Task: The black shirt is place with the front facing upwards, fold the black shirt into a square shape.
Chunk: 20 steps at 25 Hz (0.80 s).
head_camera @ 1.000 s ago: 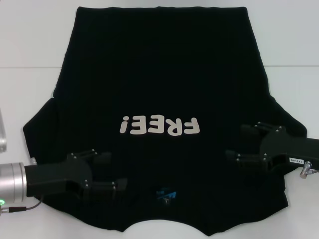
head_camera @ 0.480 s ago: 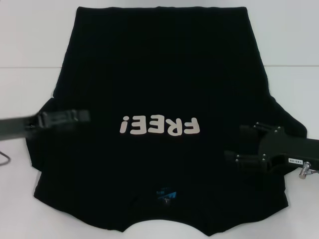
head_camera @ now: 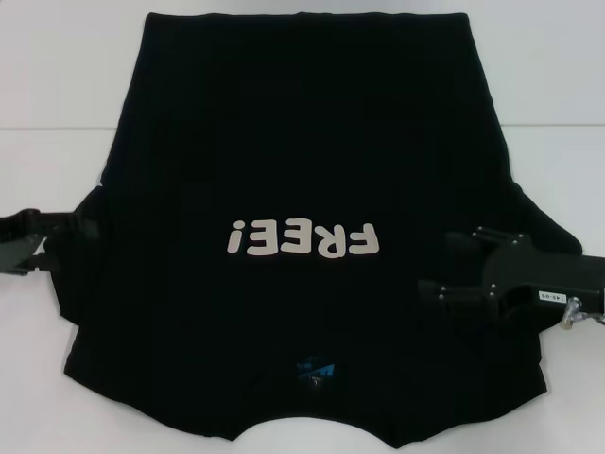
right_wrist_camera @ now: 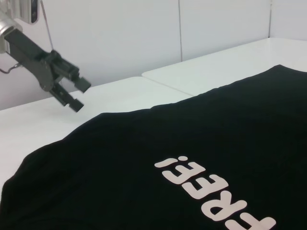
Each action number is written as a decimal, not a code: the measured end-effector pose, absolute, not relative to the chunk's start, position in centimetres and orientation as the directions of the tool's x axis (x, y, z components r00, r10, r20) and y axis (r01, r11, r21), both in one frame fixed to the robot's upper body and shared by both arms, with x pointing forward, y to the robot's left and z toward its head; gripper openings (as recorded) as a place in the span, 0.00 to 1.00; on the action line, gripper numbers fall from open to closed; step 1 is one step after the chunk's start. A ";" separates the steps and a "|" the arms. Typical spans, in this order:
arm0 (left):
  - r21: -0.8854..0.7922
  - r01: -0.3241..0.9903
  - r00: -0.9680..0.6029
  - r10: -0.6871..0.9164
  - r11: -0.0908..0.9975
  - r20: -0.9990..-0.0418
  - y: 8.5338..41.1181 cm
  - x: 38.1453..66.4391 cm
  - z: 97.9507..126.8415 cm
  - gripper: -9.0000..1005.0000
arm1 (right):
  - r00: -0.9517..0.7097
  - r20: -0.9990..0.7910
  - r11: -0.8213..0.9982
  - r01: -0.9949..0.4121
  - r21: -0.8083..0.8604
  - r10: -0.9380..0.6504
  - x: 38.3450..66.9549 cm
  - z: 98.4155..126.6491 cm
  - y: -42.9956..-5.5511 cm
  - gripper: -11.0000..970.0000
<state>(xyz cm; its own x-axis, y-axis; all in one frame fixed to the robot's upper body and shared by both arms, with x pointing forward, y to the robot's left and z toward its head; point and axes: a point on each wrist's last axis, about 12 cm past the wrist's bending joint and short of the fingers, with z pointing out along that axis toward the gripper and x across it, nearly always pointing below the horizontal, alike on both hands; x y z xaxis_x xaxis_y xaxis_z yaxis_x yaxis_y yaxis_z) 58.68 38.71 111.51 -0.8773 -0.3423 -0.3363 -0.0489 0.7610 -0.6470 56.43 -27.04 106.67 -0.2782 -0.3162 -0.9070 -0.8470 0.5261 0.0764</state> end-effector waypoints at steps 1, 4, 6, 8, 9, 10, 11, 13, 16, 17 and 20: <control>-0.633 -0.062 -0.881 -0.341 0.771 -0.329 38.7 58.8 111.4 0.87 | -0.280 -0.906 0.528 -0.846 0.078 -0.316 56.5 106.7 -27.0 0.96; -0.608 -0.092 -0.883 -0.347 0.788 -0.315 38.7 58.9 111.0 0.87 | -0.289 -0.905 0.534 -0.841 0.085 -0.311 56.7 106.9 -27.1 0.96; -0.596 -0.113 -0.878 -0.361 0.795 -0.314 38.8 58.9 110.6 0.87 | -0.291 -0.905 0.535 -0.840 0.087 -0.310 56.7 106.9 -27.1 0.96; -0.594 -0.123 -0.874 -0.370 0.795 -0.314 38.8 58.9 110.3 0.86 | -0.291 -0.905 0.535 -0.840 0.087 -0.310 56.7 107.0 -27.1 0.96; -0.594 -0.129 -0.872 -0.376 0.794 -0.314 38.8 58.9 110.2 0.86 | -0.291 -0.905 0.535 -0.840 0.087 -0.310 56.7 107.0 -27.1 0.96; -0.593 -0.132 -0.870 -0.379 0.794 -0.315 38.7 58.9 110.1 0.86 | -0.291 -0.905 0.535 -0.841 0.087 -0.310 56.8 107.0 -27.1 0.96; -0.592 -0.136 -0.868 -0.384 0.794 -0.315 38.7 59.0 110.1 0.86 | -0.290 -0.905 0.534 -0.841 0.087 -0.310 56.8 107.0 -27.1 0.96; -0.592 -0.149 -0.864 -0.396 0.792 -0.312 38.6 59.0 109.8 0.86 | -0.289 -0.906 0.533 -0.841 0.086 -0.310 56.8 107.0 -27.0 0.96; -0.592 -0.169 -0.859 -0.412 0.788 -0.304 38.5 59.0 109.4 0.85 | -0.288 -0.906 0.530 -0.844 0.088 -0.309 56.8 107.0 -27.0 0.96; -0.591 -0.173 -0.858 -0.415 0.788 -0.302 38.5 59.0 109.2 0.85 | -0.288 -0.906 0.530 -0.844 0.088 -0.309 56.8 107.1 -27.0 0.96; -0.589 -0.183 -0.855 -0.423 0.787 -0.300 38.5 58.8 108.9 0.85 | -0.288 -0.907 0.529 -0.844 0.088 -0.309 56.8 107.1 -27.0 0.96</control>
